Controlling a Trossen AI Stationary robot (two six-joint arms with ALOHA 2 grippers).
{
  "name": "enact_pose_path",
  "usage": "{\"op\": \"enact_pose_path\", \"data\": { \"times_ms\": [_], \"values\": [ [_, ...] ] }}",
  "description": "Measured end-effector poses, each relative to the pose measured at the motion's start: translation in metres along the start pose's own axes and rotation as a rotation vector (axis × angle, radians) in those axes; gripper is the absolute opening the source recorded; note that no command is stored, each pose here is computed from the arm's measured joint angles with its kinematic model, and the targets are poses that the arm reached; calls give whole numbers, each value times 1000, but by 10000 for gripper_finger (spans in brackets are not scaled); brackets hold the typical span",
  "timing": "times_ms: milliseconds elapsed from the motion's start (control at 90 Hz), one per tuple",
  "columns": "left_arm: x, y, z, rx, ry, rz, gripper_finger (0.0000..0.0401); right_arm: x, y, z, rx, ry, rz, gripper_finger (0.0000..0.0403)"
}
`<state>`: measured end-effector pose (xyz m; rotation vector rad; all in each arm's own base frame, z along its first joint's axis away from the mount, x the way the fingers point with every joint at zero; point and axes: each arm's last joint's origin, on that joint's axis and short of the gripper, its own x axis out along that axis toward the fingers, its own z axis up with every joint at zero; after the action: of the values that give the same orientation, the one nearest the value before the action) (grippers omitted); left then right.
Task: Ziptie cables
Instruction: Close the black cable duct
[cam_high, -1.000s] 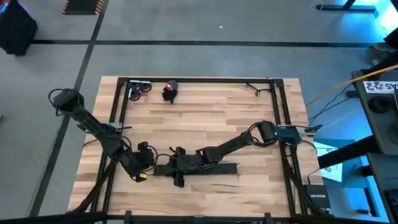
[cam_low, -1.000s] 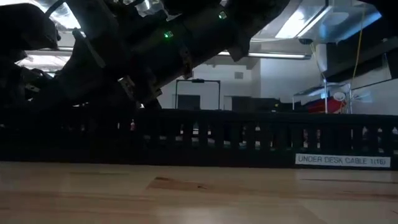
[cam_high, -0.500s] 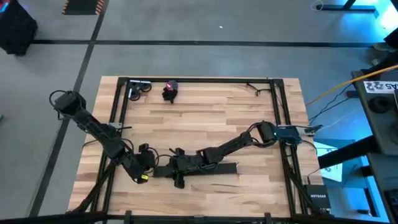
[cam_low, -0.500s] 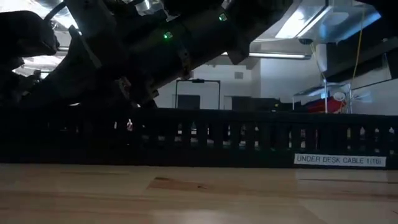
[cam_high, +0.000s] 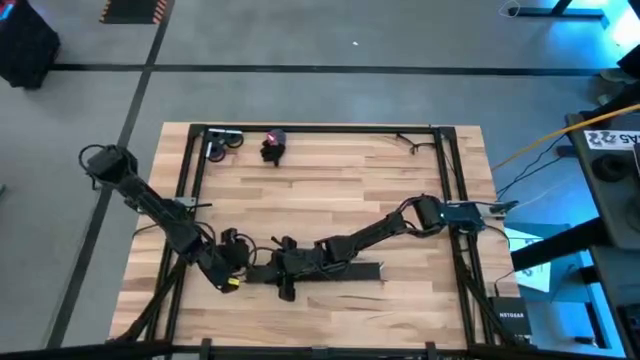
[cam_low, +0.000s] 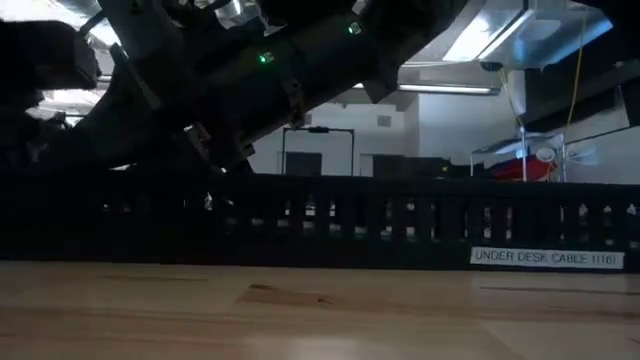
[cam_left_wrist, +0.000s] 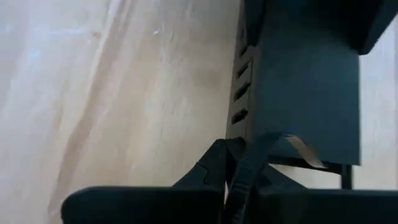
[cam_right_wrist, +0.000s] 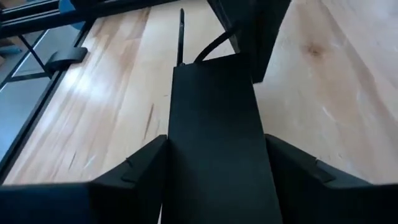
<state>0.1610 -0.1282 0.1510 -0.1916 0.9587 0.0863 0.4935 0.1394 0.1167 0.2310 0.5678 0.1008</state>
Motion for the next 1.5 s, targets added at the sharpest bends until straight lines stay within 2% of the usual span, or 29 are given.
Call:
{"op": "enact_pose_path", "data": {
  "times_ms": [178, 322, 544, 689, 1000, 1311, 1500],
  "values": [
    [-9, 3, 2, 37, 41, 33, 1, 0, 0, -1, 1, 6, -2, 223],
    [-15, 3, -1, 24, 53, 28, 1, 0, 0, -1, 2, 9, -2, 223],
    [-32, -10, -12, -27, 105, -100, 1, 0, 0, -1, 0, 17, 16, 223],
    [-34, -10, -22, 39, 143, -63, 1, -1, 0, -1, -6, 16, 23, 223],
    [-35, -10, -27, 36, 153, -53, 1, -1, 1, 0, -8, 13, 18, 223],
    [-17, -20, -47, 61, 122, -69, 1, -1, 1, -1, -34, 12, 18, 223],
    [-1, -25, -47, 100, 58, -40, 1, -1, 1, -1, -60, 10, 20, 223]
  ]
}}
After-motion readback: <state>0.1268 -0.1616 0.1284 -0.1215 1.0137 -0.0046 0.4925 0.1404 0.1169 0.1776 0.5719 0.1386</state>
